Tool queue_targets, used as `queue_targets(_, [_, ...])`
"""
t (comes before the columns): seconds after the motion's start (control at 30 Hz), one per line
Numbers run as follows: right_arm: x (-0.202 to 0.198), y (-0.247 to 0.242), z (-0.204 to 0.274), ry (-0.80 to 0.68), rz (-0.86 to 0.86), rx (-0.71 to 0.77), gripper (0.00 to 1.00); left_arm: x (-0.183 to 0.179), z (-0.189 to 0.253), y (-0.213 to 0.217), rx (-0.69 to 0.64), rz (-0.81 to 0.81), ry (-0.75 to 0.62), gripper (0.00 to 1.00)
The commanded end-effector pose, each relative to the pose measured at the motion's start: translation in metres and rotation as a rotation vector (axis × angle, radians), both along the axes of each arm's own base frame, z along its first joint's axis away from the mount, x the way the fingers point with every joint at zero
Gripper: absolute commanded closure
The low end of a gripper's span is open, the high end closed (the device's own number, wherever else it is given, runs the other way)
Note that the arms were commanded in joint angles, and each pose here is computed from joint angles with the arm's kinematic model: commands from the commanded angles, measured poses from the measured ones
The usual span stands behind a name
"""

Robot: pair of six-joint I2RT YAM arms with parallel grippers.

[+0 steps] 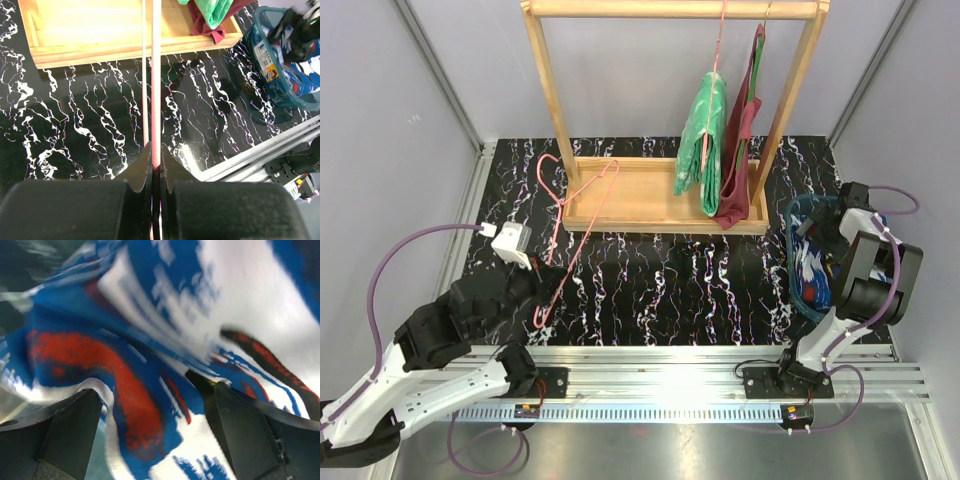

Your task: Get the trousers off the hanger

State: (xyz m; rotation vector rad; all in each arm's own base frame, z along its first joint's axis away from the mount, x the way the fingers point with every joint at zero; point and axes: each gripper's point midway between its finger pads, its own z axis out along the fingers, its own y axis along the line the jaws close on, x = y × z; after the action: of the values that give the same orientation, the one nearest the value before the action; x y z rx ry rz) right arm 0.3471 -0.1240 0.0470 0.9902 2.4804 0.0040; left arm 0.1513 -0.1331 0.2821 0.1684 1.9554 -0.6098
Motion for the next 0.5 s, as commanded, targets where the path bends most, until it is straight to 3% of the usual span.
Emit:
queue_targets(0.0, [-0.048,-0.012,-0.049,0.278,-0.028,-0.108,0.00,0.005,0.026,0.000,-0.053,0.016,-0.060,1.00])
queue_targets(0.17, [-0.034,-0.001,-0.045,0.317,0.060,-0.159,0.01,0.007,0.028,-0.003,-0.041,0.015,-0.053,1.00])
queue_targets(0.47, [0.004,-0.009,0.104,-0.126,-0.035,-0.235,0.01,0.020,0.039,0.000,-0.031,0.085,-0.073,1.00])
